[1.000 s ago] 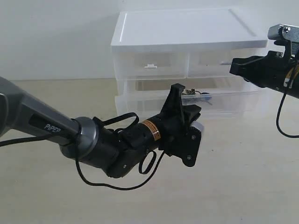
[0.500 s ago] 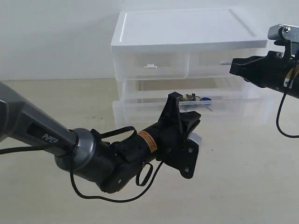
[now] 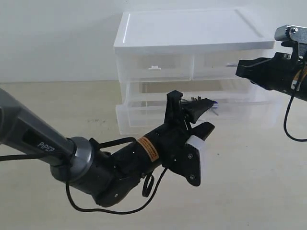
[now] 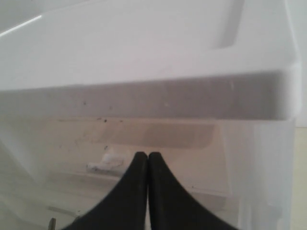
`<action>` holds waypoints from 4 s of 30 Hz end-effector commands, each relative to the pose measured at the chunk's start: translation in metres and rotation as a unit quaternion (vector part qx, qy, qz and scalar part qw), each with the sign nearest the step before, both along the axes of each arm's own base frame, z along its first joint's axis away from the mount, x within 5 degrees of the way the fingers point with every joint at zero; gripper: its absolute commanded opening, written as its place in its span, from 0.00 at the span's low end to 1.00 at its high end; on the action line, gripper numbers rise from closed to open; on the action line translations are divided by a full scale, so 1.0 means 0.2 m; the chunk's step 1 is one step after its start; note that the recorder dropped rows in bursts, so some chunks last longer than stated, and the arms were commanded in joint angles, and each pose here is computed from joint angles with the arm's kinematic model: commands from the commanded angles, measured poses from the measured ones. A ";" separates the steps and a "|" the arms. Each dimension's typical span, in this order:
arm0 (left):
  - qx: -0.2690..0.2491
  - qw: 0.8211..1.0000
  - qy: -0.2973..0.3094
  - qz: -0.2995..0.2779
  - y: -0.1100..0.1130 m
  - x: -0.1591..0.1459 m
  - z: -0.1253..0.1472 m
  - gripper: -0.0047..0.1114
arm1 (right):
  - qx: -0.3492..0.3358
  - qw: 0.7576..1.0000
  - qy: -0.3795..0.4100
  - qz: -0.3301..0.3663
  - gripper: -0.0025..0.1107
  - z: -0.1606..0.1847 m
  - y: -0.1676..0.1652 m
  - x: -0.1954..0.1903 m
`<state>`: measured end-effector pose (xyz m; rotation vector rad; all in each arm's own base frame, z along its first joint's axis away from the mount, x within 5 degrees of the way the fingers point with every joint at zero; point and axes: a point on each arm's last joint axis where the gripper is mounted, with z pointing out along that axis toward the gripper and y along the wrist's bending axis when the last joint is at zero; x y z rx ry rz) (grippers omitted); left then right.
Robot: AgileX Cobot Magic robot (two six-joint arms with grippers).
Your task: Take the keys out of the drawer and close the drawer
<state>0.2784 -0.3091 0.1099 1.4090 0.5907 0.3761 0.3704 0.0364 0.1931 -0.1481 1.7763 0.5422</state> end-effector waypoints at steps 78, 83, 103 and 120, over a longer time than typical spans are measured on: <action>-0.147 0.659 0.677 0.293 -0.20 0.53 0.44 0.48 | 0.016 0.999 0.001 -0.030 0.02 0.02 -0.03 0.04; -0.106 0.670 0.675 0.291 -0.21 0.48 0.46 0.47 | 0.016 0.999 0.001 -0.030 0.02 0.02 -0.03 0.04; 0.078 0.720 0.642 0.253 -0.10 0.29 0.75 0.44 | 0.015 0.999 0.003 -0.032 0.02 0.02 -0.03 0.04; 0.148 0.788 0.572 0.175 -0.11 0.29 0.58 0.44 | 0.014 0.999 0.005 -0.033 0.02 0.01 -0.03 0.04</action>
